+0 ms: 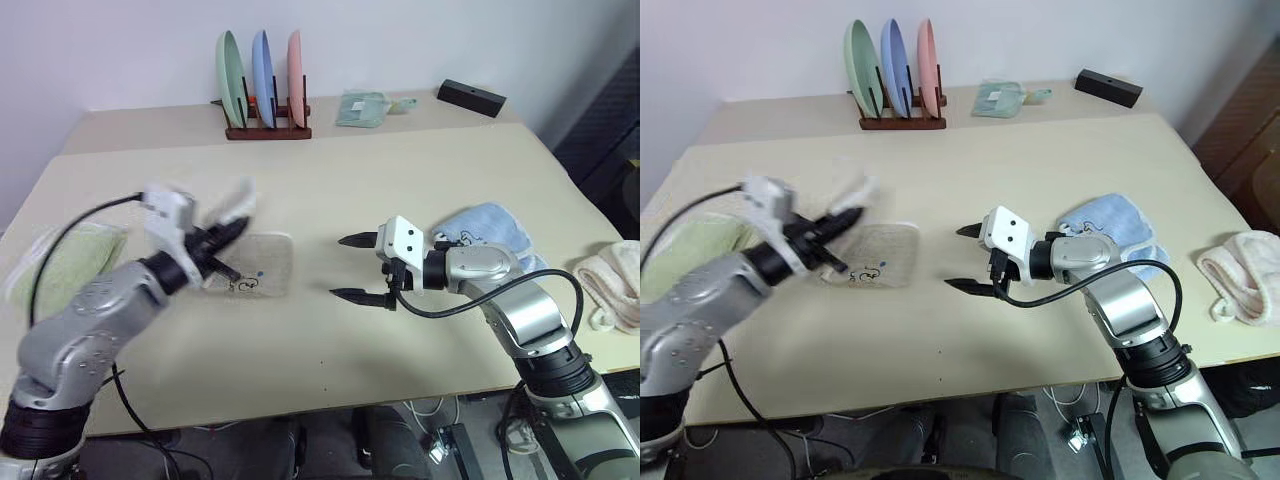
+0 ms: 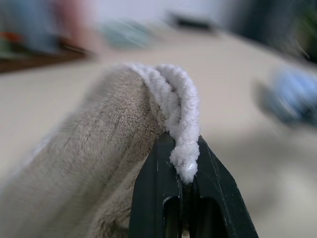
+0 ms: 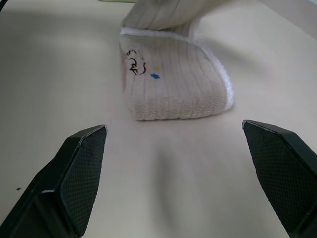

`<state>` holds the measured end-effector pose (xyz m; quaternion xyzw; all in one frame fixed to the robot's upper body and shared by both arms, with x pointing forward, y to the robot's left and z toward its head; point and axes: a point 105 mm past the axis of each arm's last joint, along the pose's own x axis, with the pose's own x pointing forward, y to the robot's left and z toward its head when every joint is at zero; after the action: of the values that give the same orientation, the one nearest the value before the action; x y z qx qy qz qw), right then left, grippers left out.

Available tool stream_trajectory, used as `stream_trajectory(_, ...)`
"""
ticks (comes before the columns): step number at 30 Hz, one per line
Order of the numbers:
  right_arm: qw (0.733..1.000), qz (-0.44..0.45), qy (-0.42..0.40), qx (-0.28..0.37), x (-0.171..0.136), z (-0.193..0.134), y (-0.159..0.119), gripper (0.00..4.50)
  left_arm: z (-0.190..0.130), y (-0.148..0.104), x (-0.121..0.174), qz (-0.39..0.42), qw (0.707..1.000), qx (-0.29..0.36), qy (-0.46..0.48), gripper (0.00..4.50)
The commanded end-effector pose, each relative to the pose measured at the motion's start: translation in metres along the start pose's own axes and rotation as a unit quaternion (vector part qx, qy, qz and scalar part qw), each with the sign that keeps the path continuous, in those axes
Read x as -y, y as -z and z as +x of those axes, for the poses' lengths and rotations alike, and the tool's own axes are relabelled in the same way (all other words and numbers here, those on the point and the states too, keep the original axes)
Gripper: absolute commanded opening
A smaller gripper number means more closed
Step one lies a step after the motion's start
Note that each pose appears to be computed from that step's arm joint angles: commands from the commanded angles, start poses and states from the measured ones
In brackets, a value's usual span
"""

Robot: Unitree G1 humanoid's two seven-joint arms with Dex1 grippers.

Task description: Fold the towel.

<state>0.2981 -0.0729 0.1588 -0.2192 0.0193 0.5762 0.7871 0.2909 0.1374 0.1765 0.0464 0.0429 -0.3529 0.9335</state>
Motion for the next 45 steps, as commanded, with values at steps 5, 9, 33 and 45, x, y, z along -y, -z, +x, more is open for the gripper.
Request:
stream_trajectory(5, 1.0, -0.013, 0.014, 0.013, 0.0, -0.003, -0.008, 4.5, 0.007, 0.036, 0.016, 0.056, 0.993, -0.08, 0.066, 0.03)
stream_trajectory(9, 1.0, -0.013, 0.016, 0.012, -0.001, -0.003, -0.007, 4.5, 0.007, 0.044, 0.012, 0.062, 0.992, -0.094, 0.06, 0.03)
stream_trajectory(33, 0.997, -0.014, 0.024, 0.069, 0.016, 0.04, -0.041, 0.02, -0.073, -0.002, -0.058, -0.074, 0.988, 0.034, -0.128, 1.09)
stream_trajectory(45, 0.996, 0.06, 0.062, -0.018, 0.011, 0.128, 0.007, 0.0, -0.028, 0.07, -0.056, -0.074, 0.985, -0.06, -0.141, 0.65)
